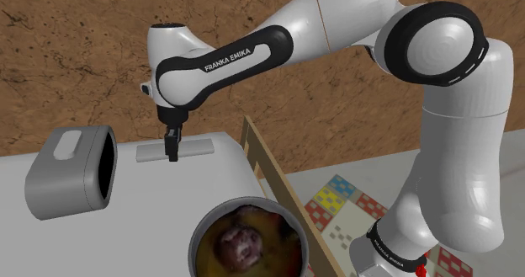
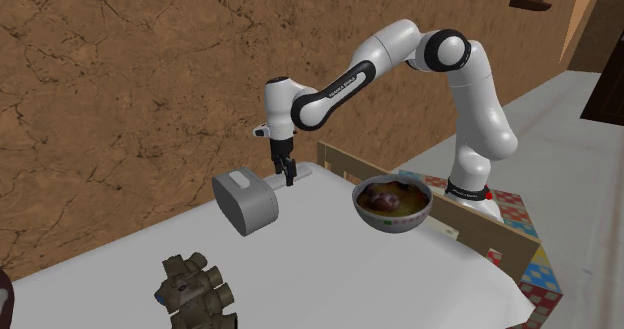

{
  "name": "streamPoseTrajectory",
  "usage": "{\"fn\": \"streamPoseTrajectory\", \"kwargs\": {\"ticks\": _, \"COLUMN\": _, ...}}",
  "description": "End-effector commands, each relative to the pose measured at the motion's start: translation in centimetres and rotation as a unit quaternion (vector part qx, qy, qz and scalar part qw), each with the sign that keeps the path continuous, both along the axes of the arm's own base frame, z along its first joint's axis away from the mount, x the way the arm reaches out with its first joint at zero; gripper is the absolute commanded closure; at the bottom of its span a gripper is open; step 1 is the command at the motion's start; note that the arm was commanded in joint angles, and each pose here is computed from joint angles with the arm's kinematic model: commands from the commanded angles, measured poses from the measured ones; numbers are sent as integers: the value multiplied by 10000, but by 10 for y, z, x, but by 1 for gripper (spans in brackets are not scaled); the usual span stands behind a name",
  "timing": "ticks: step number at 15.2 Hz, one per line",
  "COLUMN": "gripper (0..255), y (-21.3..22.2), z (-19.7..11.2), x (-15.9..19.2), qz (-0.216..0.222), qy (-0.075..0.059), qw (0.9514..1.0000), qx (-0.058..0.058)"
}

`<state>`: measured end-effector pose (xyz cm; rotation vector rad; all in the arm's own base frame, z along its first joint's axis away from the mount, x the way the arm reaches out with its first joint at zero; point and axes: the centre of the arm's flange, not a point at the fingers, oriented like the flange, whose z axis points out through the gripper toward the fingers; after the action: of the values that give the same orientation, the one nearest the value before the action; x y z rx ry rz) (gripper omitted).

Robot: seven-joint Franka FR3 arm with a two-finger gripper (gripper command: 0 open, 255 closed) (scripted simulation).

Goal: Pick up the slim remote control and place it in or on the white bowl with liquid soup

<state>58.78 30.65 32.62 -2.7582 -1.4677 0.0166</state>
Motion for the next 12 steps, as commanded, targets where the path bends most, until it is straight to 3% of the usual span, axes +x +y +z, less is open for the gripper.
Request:
{"fn": "streamPoseTrajectory", "kwargs": {"ticks": 1, "gripper": 0, "y": 0, "z": 0, "x": 0, "qz": 0, "qy": -1, "qw": 10000, "qx": 0}}
{"fn": "streamPoseTrajectory", "kwargs": {"ticks": 3, "gripper": 0, "y": 0, "z": 0, "x": 0, "qz": 0, "qy": -1, "qw": 10000, "qx": 0}}
{"fn": "streamPoseTrajectory", "kwargs": {"ticks": 4, "gripper": 255, "y": 0, "z": 0, "x": 0, "qz": 0, "qy": -1, "qw": 10000, "qx": 0}}
{"fn": "streamPoseTrajectory", "kwargs": {"ticks": 12, "gripper": 255, "y": 0, "z": 0, "x": 0, "qz": 0, "qy": -1, "qw": 10000, "qx": 0}}
